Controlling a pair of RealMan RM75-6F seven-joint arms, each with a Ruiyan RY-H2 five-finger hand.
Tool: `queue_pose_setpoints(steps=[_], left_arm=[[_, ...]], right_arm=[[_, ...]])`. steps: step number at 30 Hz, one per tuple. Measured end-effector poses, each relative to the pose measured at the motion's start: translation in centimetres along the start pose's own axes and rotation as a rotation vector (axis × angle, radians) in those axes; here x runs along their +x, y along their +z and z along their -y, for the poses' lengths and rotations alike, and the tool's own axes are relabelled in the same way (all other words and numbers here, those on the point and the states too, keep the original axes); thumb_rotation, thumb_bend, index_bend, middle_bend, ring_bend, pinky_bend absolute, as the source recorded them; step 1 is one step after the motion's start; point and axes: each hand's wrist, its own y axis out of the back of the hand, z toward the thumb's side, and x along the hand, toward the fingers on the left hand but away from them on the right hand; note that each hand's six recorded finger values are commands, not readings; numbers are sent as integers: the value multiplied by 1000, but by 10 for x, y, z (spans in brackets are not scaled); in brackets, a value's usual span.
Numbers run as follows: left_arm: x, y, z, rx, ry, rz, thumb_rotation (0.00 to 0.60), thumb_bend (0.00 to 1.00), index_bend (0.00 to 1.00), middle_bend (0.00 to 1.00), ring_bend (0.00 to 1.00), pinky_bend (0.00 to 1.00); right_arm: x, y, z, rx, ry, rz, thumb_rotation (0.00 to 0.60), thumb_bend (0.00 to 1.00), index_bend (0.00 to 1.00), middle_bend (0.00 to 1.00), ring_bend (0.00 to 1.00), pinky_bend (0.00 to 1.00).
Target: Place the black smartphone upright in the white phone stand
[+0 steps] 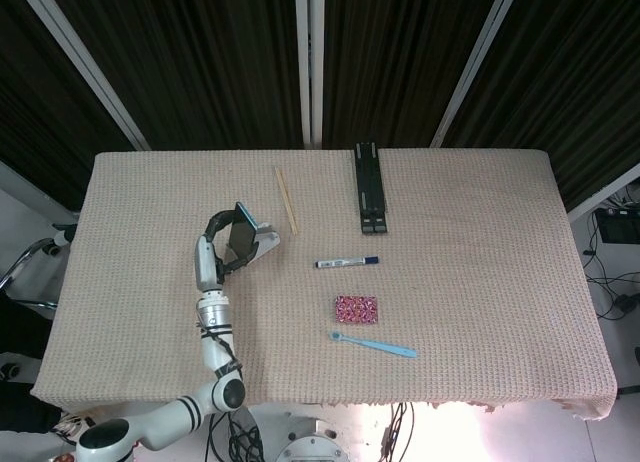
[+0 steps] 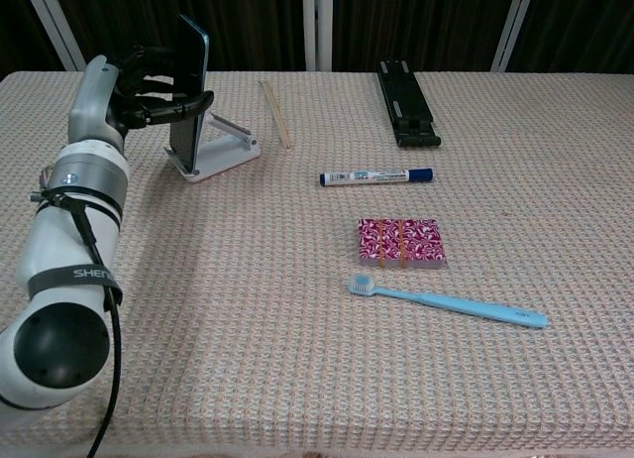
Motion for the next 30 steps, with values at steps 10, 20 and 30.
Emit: queue_pose_setpoints(steps=[10,20,30], left_arm=[[2,-5,1,11,-6,-14,600,377,517,690,287,240],[3,-4,2,3,-10,-8,600,371,480,605,282,240],[1,-7,5,8,-35,-2,600,352,327,413,243,241]], right_arm=[[-1,0,2,1,13,6,600,206,0,0,0,0],[-3,1,1,5,13,5,600,207,0,0,0,0],[-3,1,1,7,14,8,600,206,0,0,0,0]])
